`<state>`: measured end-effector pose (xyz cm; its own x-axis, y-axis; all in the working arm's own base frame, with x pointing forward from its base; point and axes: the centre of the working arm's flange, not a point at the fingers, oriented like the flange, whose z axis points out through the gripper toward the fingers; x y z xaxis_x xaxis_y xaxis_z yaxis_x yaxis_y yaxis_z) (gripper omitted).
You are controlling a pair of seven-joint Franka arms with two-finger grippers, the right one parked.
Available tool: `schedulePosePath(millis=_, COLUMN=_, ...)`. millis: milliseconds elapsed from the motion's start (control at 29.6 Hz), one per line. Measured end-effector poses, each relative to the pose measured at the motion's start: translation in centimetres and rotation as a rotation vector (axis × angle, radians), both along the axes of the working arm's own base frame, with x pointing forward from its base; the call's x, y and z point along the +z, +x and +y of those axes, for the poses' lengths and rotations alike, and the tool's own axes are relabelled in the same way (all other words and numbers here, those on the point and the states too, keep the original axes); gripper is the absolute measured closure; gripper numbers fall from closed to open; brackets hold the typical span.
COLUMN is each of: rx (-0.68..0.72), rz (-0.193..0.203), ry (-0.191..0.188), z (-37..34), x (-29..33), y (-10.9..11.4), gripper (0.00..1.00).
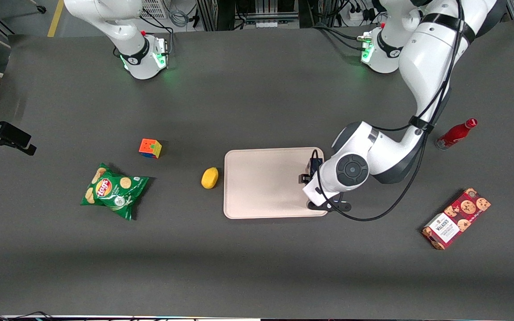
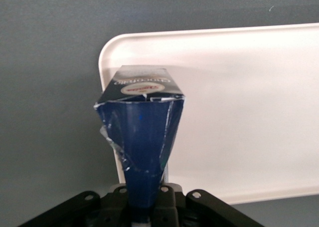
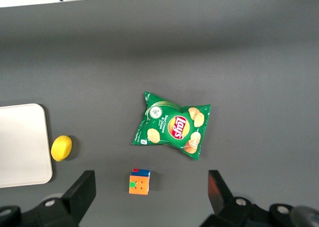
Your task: Place cookie box on tray
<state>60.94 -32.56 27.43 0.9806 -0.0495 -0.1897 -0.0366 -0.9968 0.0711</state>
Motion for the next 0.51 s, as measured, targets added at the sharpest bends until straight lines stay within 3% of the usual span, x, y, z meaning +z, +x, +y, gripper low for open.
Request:
schedulePosePath(millis=68, rx=0.002, rz=0.000, ry=0.007, z=0.3, x=0.6, y=0.1, gripper=0.00)
schedulePosePath(millis=304, rx=0.023, rz=0.009, ry=0.079, z=3.2, x=8.1, y=0.5, gripper=0.00)
schedulePosePath(millis=506, rx=0.121, rz=-0.028, ry=0.127, z=8.8, x=20.9, y=0.3, gripper=0.00)
